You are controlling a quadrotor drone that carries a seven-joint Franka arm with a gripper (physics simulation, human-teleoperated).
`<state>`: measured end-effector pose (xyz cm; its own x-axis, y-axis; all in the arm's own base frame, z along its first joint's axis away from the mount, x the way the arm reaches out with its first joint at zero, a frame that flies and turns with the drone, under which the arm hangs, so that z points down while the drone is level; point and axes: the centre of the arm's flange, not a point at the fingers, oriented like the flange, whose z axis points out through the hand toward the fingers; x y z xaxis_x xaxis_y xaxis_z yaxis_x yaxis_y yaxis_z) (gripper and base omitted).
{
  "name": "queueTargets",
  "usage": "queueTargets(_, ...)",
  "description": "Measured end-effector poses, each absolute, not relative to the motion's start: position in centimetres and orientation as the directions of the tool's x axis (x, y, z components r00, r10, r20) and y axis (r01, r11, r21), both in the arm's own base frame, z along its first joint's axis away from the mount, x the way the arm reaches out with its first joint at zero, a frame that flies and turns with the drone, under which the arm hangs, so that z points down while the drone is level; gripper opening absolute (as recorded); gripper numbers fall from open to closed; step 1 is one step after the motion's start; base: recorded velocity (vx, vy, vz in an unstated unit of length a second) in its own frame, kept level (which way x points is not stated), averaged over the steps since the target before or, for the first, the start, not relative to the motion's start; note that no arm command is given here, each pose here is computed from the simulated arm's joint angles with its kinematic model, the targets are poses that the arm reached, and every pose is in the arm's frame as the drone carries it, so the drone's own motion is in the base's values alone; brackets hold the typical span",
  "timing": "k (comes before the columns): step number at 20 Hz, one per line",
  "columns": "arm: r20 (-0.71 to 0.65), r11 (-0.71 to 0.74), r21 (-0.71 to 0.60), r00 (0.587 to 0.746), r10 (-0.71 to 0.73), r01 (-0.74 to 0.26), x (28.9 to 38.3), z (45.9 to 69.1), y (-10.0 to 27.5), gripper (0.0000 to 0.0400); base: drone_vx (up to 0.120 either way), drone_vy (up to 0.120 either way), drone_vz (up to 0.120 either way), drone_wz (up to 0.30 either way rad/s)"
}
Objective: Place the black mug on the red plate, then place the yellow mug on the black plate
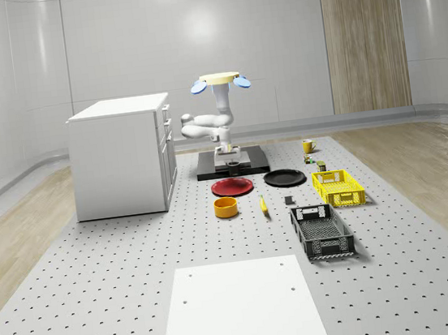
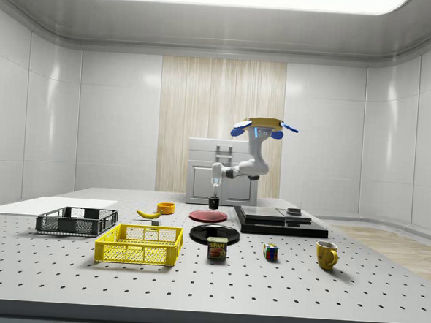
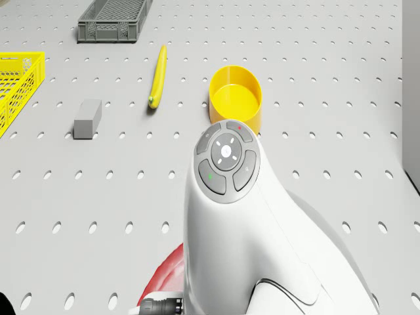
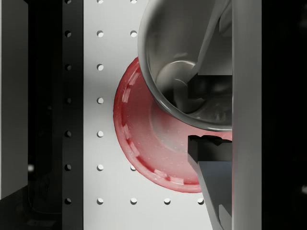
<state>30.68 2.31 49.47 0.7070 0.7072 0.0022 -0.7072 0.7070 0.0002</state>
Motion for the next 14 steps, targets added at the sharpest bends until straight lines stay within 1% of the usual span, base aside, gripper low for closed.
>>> queueTargets(6,0.002,0.707,0.000,0.707,0.707,-0.707,30.68,49.6,4.4,0.0110,0.000,0.000,0.000,0.000)
queueTargets(14,0.002,0.707,0.000,0.707,0.707,-0.707,30.68,52.0,5.2,0.0110,0.000,0.000,0.000,0.000)
